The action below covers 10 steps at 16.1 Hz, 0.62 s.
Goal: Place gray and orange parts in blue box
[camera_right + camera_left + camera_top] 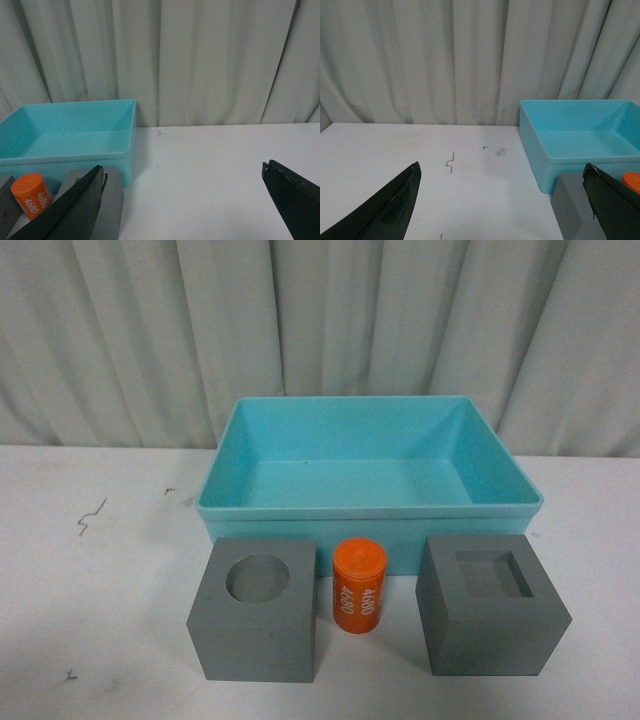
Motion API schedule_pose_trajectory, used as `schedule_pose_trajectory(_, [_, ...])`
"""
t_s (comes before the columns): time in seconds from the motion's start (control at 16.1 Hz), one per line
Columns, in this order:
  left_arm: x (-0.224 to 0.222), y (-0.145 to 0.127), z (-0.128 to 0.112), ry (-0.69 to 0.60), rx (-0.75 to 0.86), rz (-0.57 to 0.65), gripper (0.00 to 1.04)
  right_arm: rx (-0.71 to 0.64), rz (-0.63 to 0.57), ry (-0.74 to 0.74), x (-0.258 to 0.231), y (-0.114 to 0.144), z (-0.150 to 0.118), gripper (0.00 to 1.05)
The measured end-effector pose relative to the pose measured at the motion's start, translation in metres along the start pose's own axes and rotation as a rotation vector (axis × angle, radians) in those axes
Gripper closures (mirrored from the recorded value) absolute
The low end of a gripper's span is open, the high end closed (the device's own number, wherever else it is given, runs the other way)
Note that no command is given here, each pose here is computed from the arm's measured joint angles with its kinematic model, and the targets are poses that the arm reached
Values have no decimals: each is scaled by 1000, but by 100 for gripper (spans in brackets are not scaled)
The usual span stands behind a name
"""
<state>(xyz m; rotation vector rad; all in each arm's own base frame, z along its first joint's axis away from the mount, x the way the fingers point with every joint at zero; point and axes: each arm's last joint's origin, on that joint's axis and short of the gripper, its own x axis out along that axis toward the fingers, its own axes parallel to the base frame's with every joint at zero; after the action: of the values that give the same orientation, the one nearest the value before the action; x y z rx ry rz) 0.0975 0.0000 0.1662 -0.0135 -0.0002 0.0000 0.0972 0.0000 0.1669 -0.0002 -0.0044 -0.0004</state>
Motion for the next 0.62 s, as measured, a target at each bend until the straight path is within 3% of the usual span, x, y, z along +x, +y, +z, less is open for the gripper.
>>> schedule_pose_trajectory(0.62, [0, 0, 0, -1, 0, 0, 7, 4, -7, 9, 0, 0, -1, 6])
